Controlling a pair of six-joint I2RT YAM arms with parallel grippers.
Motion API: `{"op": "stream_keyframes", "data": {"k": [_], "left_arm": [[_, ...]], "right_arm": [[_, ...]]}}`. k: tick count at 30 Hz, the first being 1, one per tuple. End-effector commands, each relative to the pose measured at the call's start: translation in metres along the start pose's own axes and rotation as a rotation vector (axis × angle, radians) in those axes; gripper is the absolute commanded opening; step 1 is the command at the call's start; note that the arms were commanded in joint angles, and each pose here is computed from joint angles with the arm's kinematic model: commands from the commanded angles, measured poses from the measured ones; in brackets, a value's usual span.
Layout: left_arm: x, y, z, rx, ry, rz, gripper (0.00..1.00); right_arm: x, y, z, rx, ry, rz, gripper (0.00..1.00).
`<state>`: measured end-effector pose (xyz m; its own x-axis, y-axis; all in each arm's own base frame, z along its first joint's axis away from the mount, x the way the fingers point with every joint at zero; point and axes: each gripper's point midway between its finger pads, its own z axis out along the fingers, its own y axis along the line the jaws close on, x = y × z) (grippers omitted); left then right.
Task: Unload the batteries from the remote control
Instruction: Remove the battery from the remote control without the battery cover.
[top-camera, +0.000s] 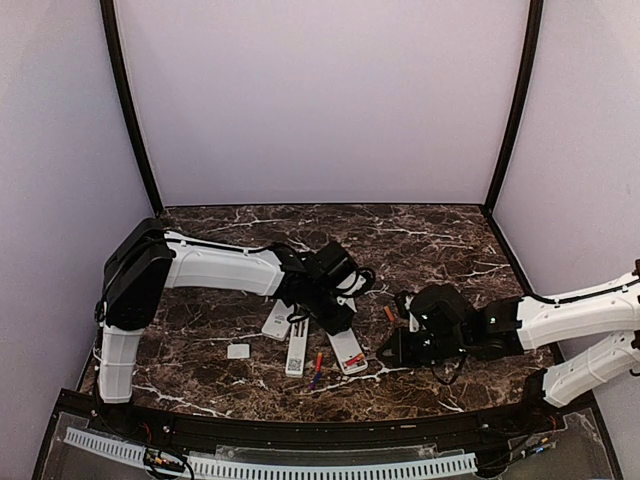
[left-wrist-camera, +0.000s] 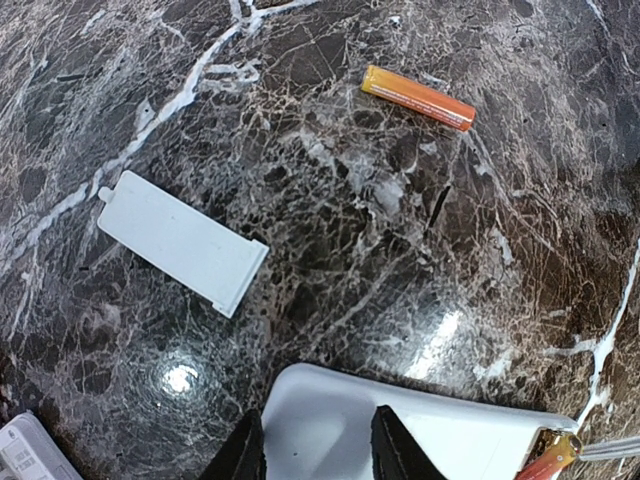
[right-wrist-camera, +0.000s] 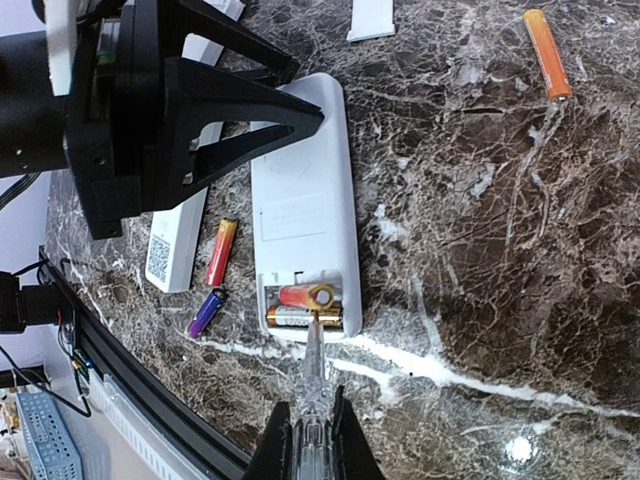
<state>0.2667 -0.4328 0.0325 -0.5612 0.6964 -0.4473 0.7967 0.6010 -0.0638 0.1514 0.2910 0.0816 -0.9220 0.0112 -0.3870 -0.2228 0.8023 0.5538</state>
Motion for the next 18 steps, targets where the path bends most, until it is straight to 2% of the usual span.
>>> {"op": "stream_keyframes", "data": {"k": [1,18], "left_arm": [[0.109,-0.016,0.031,0.04,0.371,0.033,0.36],[0.105,-0.016,0.03,0.037,0.365,0.036,0.36]], "right_arm": [[-0.008,-0.002,0.012,0.017,-0.058,-0.014,0.0],[-0.016,0.047,0.005,-0.1,-0.103,-0.076,0.0]]}}
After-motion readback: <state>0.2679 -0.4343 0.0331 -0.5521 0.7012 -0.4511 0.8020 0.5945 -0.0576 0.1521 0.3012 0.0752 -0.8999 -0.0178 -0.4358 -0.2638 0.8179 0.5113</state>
